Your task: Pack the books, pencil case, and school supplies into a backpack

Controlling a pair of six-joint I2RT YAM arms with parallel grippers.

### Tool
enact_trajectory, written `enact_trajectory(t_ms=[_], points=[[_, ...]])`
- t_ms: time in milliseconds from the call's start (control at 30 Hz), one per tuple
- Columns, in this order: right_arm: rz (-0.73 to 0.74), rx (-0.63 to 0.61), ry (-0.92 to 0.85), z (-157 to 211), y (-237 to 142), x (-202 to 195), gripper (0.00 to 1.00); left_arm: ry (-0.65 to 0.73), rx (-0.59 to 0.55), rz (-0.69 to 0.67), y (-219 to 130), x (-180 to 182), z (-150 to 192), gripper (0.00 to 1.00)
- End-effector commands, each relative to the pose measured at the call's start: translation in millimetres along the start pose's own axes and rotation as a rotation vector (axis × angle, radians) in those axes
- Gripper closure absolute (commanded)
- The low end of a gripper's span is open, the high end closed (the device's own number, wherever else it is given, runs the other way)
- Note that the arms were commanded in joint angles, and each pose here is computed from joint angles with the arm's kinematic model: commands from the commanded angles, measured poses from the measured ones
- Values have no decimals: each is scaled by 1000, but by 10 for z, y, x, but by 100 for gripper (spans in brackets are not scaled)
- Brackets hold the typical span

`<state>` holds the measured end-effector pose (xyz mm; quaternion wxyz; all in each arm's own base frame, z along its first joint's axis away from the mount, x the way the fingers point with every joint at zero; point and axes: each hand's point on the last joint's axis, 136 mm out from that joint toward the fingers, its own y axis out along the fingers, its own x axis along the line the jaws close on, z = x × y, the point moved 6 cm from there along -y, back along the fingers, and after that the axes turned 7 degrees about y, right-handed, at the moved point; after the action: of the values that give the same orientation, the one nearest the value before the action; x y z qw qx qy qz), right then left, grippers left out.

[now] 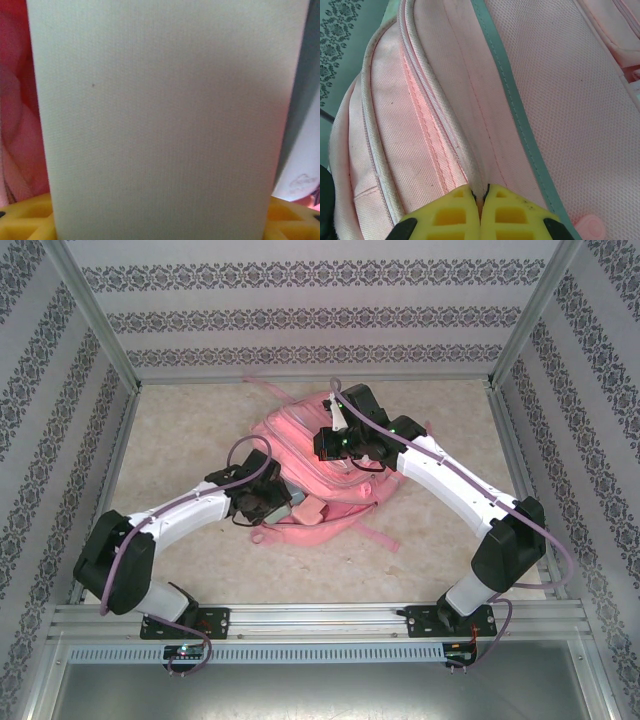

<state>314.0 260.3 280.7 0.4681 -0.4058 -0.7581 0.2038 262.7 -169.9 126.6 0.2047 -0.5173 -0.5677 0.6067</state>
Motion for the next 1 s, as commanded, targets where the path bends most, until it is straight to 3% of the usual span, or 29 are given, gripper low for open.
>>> enact_trajectory(t_ms=[0,67,167,433,633,833,967], points=[[-58,-82,-3,-98,-235,158,100,-50,16,-96,25,112,72,31],[-55,-78,-3,-97,-222,154,100,-33,26,-104,39,78,61,25],[-48,-79,-9,-98,-207,143,100,14,28,-155,-44,35,7,8],[-39,-77,-13,-97,-183,127,100,147,-36,-201,-535,-40,-156,3],[-38,-79,-12,-105,-178,120,100,205,-58,-235,-637,71,-307,15],[-39,-73,-13,-101,-159,120,100,236,-57,-216,-419,59,-376,57],[-42,-71,-13,-102,-157,124,100,208,19,-224,-152,117,-288,62]])
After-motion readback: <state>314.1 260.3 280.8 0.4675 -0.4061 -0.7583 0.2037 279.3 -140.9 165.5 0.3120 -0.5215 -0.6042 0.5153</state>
